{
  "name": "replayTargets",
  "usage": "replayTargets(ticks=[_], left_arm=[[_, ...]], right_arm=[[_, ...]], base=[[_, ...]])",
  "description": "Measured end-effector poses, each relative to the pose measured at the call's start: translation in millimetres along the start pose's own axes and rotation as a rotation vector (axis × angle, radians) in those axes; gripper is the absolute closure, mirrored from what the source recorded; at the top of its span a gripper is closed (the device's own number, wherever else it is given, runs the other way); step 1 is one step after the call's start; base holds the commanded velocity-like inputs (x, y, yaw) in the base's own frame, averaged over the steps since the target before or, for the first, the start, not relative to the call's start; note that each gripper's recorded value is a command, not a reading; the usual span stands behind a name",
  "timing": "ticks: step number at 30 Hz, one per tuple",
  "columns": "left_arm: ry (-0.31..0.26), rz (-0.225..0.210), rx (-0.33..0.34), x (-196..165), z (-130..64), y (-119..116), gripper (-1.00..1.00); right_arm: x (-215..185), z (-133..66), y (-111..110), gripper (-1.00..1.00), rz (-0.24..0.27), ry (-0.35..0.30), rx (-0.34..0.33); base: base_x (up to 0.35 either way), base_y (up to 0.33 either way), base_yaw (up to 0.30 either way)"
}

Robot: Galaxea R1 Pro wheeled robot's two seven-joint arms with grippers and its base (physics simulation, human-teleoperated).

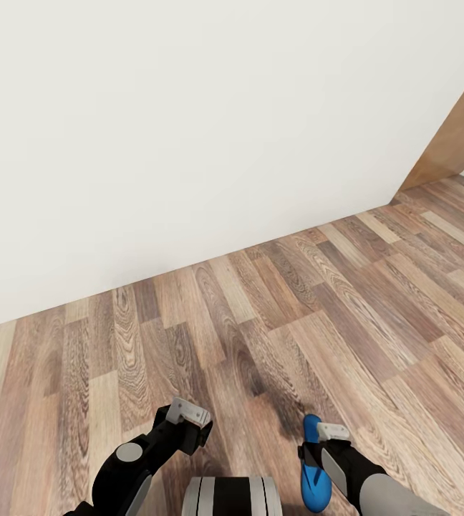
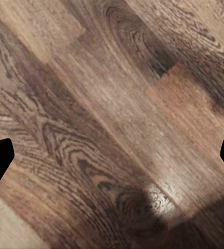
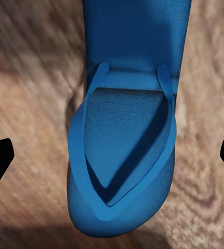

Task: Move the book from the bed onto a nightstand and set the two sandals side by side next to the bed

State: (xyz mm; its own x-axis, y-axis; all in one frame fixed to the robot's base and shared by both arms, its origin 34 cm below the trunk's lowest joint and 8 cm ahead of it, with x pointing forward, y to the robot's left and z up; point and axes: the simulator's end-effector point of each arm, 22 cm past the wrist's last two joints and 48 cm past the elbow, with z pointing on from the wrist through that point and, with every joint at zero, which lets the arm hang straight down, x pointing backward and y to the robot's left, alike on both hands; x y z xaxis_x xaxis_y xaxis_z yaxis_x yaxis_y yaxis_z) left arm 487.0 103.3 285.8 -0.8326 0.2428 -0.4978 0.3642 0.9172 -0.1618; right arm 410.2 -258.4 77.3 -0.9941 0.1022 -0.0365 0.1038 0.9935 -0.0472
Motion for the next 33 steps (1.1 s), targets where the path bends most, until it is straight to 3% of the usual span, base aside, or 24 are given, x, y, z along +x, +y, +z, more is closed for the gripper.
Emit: replayTargets(ticks=[33], left_arm=[[0.0, 0.0, -0.001, 0.0, 0.0, 0.4, -1.0]], right_arm=[[-0.9, -0.1, 1.0, -1.0, -0.003, -0.004, -0.002]], base=[[0.0, 0.0, 0.0]])
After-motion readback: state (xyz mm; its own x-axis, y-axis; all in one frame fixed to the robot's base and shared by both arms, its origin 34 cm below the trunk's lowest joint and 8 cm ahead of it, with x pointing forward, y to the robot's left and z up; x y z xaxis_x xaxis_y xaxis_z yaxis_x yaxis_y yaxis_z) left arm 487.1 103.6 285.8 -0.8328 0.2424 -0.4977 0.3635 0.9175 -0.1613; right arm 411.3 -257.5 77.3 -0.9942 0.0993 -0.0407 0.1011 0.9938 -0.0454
